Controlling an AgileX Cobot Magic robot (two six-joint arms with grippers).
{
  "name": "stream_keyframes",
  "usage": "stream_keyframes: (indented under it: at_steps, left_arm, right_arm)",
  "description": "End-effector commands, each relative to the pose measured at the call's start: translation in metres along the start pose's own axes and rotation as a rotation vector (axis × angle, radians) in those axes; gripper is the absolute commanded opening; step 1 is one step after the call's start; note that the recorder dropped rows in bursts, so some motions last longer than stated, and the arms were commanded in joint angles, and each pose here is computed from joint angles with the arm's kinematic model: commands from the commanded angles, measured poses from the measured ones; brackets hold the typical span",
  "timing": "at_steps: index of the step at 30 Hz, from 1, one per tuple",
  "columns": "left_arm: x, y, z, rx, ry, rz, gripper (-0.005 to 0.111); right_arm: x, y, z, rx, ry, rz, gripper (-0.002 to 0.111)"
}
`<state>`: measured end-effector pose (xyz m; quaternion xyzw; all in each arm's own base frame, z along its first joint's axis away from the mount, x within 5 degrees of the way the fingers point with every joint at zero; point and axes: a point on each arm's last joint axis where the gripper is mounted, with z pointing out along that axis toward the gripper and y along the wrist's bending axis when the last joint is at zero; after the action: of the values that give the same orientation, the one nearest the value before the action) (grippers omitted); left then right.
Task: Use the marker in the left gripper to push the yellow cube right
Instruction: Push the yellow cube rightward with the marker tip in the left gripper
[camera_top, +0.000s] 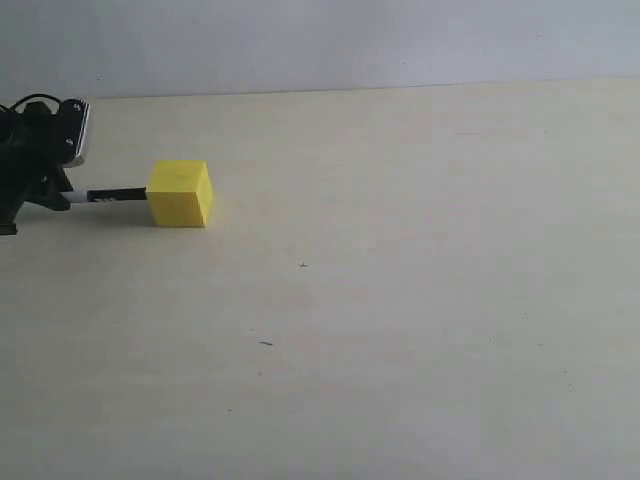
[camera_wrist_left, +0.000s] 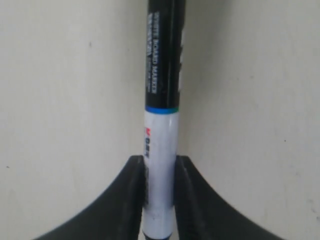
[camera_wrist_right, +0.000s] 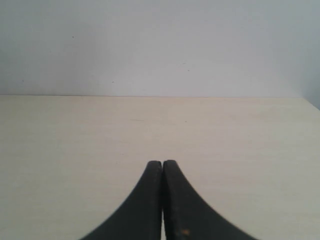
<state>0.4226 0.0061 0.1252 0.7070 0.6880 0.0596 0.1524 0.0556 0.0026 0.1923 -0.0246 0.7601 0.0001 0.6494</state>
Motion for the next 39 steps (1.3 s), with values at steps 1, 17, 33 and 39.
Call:
stream_keyframes:
  at_steps: [1, 17, 33, 39]
  left_arm:
    - [0.013, 0.003, -0.011, -0.024, 0.024, -0.037, 0.000]
    - [-0.065, -0.003, 0.009, 0.028, -0.016, 0.075, 0.000]
    - [-0.107, -0.001, 0.018, -0.027, -0.045, 0.108, 0.000]
    - [-0.111, 0.008, 0.012, -0.074, -0.048, 0.043, 0.000]
  right_arm:
    - [0.000, 0.000, 0.000, 0.004, -0.009, 0.002, 0.000]
    - [0.000, 0.000, 0.000, 0.004, -0.009, 0.002, 0.000]
    - [0.000, 0.000, 0.000, 0.004, -0.009, 0.002, 0.000]
    - [0.000, 0.000, 0.000, 0.004, -0.009, 0.002, 0.000]
